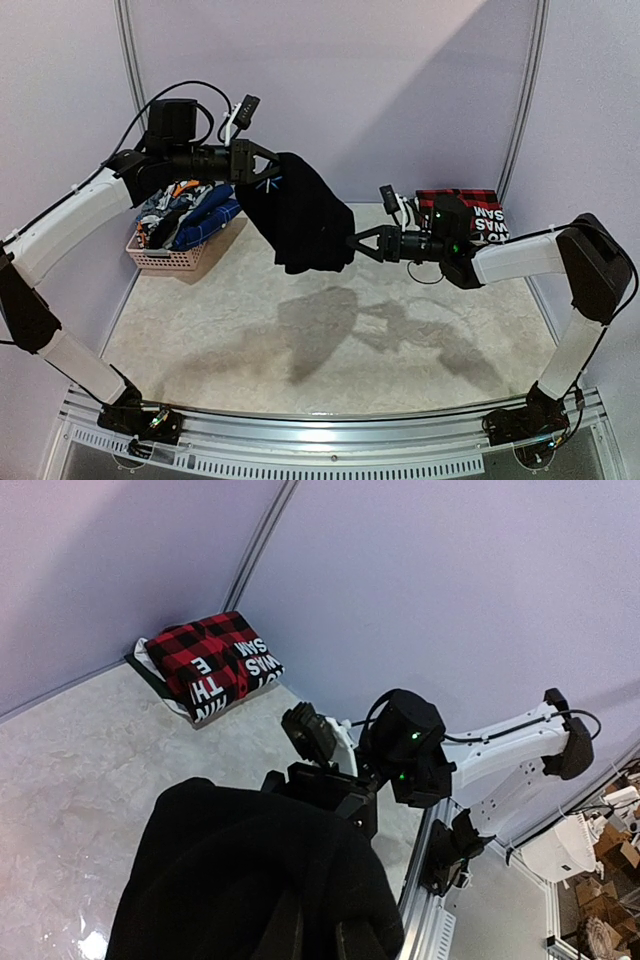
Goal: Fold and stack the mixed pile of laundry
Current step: Pass from the left arm to the right
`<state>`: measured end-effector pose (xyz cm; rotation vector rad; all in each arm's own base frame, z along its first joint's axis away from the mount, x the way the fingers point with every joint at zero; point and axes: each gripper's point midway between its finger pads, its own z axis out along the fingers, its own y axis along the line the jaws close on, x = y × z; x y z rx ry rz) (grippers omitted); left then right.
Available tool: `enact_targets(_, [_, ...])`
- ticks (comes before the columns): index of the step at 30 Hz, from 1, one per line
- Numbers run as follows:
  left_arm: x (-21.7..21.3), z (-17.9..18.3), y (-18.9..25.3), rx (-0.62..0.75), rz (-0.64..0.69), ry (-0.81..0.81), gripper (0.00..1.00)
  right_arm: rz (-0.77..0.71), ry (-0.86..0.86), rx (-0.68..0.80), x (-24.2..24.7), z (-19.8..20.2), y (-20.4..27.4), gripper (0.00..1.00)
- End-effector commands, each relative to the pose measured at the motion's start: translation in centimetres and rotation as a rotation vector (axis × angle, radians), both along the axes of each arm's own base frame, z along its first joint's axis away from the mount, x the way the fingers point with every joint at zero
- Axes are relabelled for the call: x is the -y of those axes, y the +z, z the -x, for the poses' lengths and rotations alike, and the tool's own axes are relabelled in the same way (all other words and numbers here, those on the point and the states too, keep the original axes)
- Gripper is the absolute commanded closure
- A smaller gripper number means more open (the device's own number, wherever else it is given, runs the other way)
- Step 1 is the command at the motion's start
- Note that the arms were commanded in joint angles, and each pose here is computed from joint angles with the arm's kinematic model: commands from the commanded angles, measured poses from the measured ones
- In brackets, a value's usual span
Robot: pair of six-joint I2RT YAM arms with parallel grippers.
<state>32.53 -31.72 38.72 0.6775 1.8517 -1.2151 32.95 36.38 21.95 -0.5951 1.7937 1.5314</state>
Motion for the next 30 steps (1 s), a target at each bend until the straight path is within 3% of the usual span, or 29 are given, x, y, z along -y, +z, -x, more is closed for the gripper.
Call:
enact_targets(1, [0.6, 1.4, 2.4, 0.093, 0.042, -0.047, 1.00, 0.020, -0.010, -0.032, -0.1, -0.3, -1.1, 0.23])
enact_targets(11, [1.0, 2.0, 2.0, 0.095, 0.031, -0.066, 1.00, 0.080, -0.055, -0.047, 0.3, -0.9, -2.5, 0.13])
enact_targets(15, [1.1, 1.9, 1.8, 0.093, 0.024, -0.066, 1.00, 0.076, -0.051, -0.040, 0.3, -0.8, -2.3, 0.15])
enact_targets(17, [1.2, 1.8, 1.5, 0.090, 0.019, -0.064, 1.00, 0.072, -0.047, -0.045, 0.3, -0.7, -2.3, 0.22])
enact_targets(27, [1.2, 0.4, -0.5, 0.069, -0.029, -0.010, 1.00, 0.107, -0.106, -0.022, 1.7, -0.1, -0.9, 0.86])
enact_targets(30, [1.3, -0.2, -1.7, 0.052, -0.045, 0.008, 1.00, 0.109, -0.100, -0.005, 1.9, 0.3, 0.2, 0.99])
